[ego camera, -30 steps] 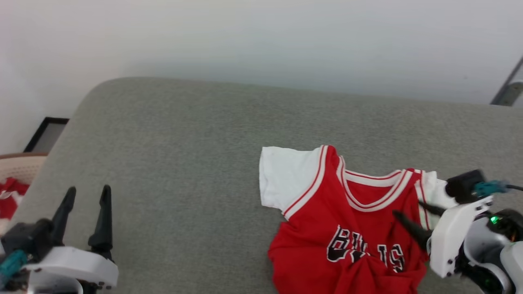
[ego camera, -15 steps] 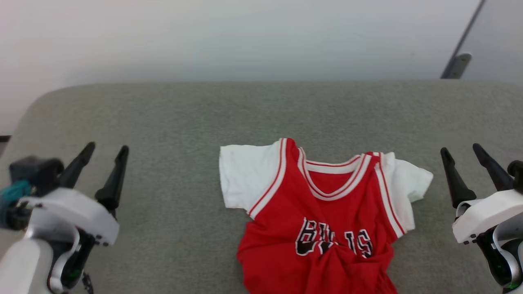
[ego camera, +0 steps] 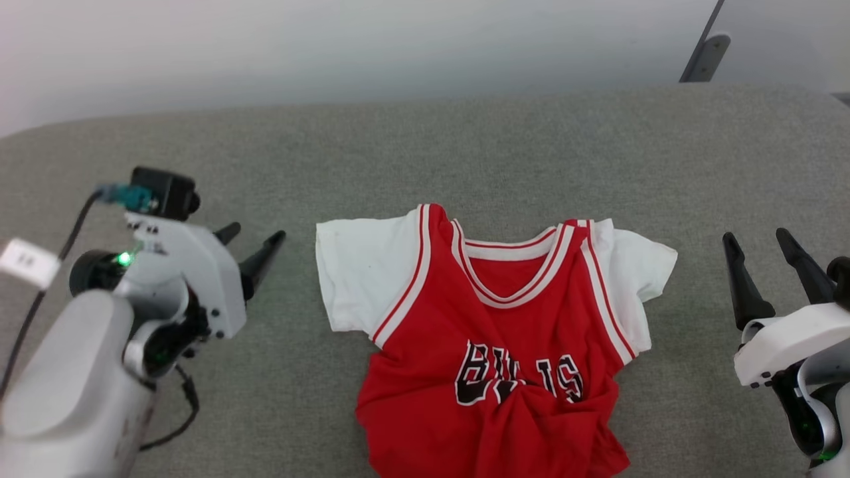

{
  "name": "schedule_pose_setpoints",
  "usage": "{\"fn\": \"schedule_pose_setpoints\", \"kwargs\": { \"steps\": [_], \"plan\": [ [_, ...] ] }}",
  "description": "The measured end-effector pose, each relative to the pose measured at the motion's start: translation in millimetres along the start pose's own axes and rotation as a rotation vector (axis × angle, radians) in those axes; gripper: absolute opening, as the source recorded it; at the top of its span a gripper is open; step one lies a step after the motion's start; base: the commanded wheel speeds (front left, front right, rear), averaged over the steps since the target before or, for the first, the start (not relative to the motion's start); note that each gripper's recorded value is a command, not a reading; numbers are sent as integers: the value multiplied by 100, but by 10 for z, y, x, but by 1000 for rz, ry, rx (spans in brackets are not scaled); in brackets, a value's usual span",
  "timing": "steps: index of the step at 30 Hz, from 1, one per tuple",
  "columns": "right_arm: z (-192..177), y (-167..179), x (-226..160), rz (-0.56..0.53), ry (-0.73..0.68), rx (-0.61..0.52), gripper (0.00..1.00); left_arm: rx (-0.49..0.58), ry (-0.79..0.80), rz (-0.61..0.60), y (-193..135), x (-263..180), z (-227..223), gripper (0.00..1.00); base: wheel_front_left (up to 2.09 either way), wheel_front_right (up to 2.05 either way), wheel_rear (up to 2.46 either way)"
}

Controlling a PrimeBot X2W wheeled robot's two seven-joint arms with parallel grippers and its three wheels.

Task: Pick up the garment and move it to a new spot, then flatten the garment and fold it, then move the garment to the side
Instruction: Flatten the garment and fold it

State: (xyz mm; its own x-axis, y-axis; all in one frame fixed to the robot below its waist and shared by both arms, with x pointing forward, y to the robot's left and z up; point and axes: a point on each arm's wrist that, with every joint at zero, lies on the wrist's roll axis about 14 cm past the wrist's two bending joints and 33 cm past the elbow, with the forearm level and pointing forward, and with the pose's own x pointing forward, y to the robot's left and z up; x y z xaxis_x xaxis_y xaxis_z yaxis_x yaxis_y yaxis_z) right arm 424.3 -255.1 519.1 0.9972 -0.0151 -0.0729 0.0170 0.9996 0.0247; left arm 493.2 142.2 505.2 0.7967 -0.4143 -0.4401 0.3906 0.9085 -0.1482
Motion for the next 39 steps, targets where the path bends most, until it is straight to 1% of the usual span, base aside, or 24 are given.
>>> {"fn": "schedule_pose_setpoints", "kwargs": {
  "steps": [1,5,10,13,22,24,28,36,37,38,39],
  "plan": [
    [-9,-8,11,-3,2,0,100,-14,43,-6,-10,52,-50,100,0,0,0],
    [-79,-28,46,-12,23,-4,100,-8,188,-5,2,215,-244,100,0,0,0],
    [-114,-43,118,-18,36,-10,100,-29,284,-7,-5,413,-336,100,0,0,0],
    [-162,-49,142,-22,47,-17,100,-49,319,-9,-5,531,-344,100,0,0,0],
    [-318,-79,240,-36,84,-17,100,-16,393,-21,-58,868,-423,100,0,0,0],
    [-341,-81,265,-36,88,-18,100,-13,418,-17,-41,918,-471,100,0,0,0],
    [-407,-75,302,-36,103,-17,100,31,463,-4,-11,1007,-573,100,0,0,0],
    [-524,-101,344,-46,134,-17,100,42,502,0,-27,1166,-722,100,0,0,0],
    [-535,-108,344,-47,137,-20,100,34,509,-1,-30,1176,-742,53,0,0,0],
    [-551,-112,344,-49,142,-20,100,28,517,-4,-44,1187,-756,14,0,0,0],
    [-561,-115,343,-50,144,-19,100,21,522,-5,-49,1196,-762,0,0,0,0]
  ]
}}
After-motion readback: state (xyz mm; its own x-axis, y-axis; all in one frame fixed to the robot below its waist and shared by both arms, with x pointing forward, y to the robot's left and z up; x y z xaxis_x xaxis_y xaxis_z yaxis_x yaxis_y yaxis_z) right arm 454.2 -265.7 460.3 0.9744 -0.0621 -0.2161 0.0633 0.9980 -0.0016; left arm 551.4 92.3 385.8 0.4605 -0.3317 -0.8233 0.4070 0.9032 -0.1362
